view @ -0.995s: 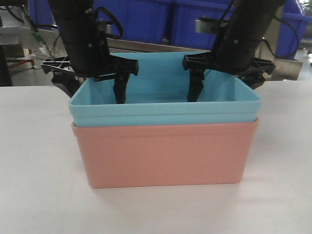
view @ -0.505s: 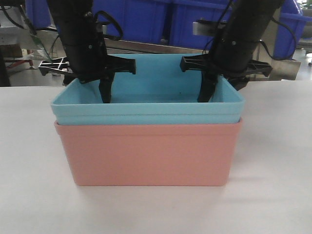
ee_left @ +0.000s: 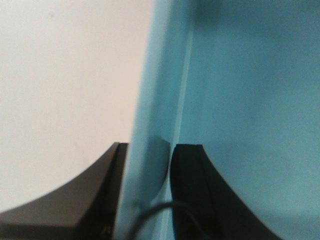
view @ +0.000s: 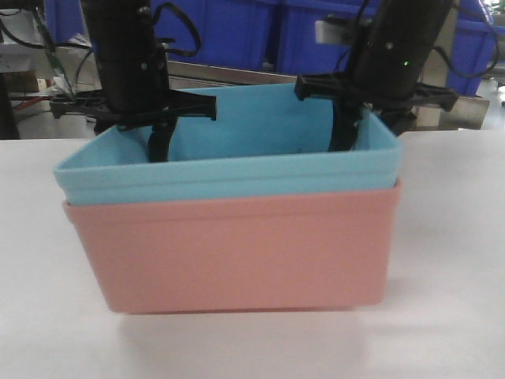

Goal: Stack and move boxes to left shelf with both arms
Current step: 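Grasp the stacked bins with both grippers and lift them off the table, then hold the lifted stacked bins steady with both grippers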

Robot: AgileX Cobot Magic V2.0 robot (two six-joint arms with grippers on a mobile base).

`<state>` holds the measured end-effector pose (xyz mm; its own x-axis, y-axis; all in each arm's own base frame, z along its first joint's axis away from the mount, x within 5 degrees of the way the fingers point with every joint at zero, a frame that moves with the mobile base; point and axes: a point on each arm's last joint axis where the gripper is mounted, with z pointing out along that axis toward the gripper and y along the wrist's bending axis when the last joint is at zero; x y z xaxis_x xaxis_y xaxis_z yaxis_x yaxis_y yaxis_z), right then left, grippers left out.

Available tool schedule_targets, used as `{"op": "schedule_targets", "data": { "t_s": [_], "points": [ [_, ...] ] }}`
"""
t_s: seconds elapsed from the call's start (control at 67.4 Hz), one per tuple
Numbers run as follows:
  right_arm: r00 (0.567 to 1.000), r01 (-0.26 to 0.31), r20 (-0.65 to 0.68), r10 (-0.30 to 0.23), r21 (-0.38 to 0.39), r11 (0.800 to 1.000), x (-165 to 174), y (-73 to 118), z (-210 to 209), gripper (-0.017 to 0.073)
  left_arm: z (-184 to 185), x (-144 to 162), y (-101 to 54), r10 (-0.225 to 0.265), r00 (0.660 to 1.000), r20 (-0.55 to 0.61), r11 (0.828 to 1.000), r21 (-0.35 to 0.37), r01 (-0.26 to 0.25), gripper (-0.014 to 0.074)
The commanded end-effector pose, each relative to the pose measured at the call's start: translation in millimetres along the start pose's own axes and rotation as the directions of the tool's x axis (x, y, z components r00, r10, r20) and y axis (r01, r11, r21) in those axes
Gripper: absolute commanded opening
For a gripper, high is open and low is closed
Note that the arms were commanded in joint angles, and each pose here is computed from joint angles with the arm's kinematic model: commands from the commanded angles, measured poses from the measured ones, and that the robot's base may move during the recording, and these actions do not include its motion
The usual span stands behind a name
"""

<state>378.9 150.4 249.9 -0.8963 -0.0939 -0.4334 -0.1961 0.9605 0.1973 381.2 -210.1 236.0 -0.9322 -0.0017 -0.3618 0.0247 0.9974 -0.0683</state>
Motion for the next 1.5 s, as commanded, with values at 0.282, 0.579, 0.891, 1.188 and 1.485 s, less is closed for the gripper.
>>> {"op": "schedule_targets", "data": {
  "t_s": [0.282,0.579,0.891,1.188,1.485],
  "points": [
    [0.916,0.068,0.395,-0.072,0.022,0.997,-7.5,8.1,-154.9,0.0057,-174.8,6.1,5.4,0.006,0.932,0.363,0.989,0.133,-0.058,-0.0007],
    [0.895,0.050,0.442,-0.063,0.041,0.998,28.7,1.4,-193.5,0.0057,-207.9,41.4,0.3,0.024,0.914,0.406,0.989,0.121,-0.080,-0.0008],
    [0.901,0.065,0.431,-0.058,0.000,0.998,55.7,9.9,-183.6,0.0057,-196.8,71.1,-23.2,0.022,0.917,0.399,0.971,0.209,-0.114,-0.0008],
    [0.898,0.096,0.438,-0.040,-0.106,0.990,54.3,47.3,-161.6,0.0057,-185.6,70.4,-33.4,0.015,0.916,0.400,0.965,0.234,-0.117,-0.0008],
    [0.914,0.144,0.402,-0.056,-0.192,0.971,58.7,90.6,-128.3,0.0057,-185.3,69.8,-34.3,0.014,0.914,0.405,0.963,0.240,-0.120,-0.0008]
  ]
}}
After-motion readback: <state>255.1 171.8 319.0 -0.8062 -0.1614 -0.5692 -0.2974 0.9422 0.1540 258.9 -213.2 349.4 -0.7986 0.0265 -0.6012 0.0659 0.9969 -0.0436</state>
